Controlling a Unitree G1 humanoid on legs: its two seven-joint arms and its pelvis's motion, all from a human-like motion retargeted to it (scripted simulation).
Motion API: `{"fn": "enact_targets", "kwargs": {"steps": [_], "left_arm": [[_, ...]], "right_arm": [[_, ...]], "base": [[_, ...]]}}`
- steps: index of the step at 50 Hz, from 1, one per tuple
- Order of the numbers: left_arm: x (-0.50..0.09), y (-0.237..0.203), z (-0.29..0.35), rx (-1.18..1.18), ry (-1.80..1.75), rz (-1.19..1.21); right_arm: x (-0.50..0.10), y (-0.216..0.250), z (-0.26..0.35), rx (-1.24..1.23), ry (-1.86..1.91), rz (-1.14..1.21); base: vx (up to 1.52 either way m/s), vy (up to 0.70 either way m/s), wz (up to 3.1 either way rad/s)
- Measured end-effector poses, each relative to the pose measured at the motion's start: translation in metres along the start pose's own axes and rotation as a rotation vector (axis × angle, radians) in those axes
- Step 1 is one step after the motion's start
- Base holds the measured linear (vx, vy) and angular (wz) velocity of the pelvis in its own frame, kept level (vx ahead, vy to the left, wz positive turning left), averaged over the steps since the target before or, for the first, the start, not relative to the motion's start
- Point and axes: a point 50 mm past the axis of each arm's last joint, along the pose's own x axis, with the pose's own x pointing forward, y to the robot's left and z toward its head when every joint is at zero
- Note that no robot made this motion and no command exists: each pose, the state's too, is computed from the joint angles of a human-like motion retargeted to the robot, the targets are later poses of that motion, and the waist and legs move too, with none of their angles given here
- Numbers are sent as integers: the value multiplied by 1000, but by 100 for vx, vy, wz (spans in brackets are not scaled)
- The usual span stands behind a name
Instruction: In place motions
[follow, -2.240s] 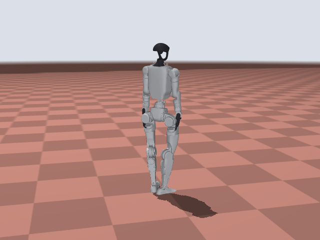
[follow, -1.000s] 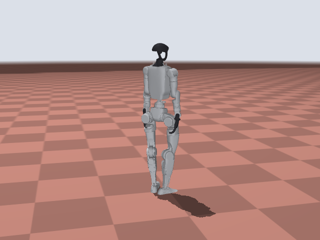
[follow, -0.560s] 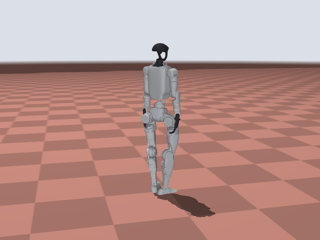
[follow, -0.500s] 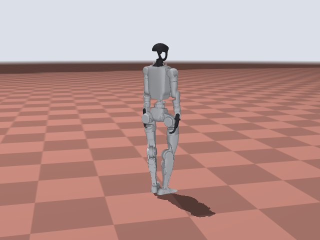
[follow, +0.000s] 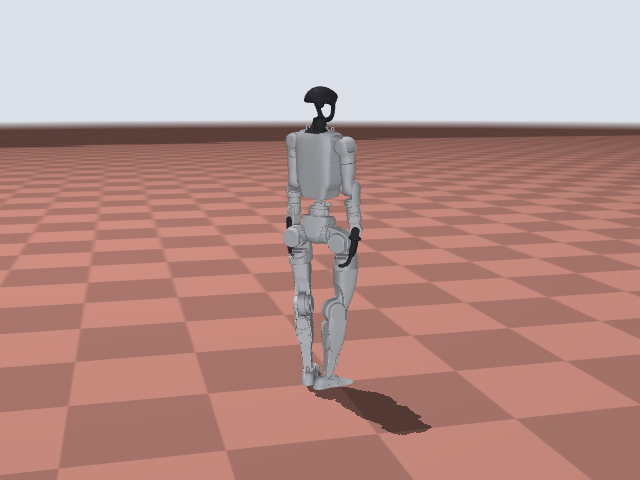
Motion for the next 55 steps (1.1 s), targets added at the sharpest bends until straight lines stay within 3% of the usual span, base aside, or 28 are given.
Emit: {"fn": "enact_targets", "kwargs": {"steps": [55], "left_arm": [[0,2,0,15,7,6]], "right_arm": [[0,-1,-1,8,-5,5]], "base": [[0,0,0]]}}
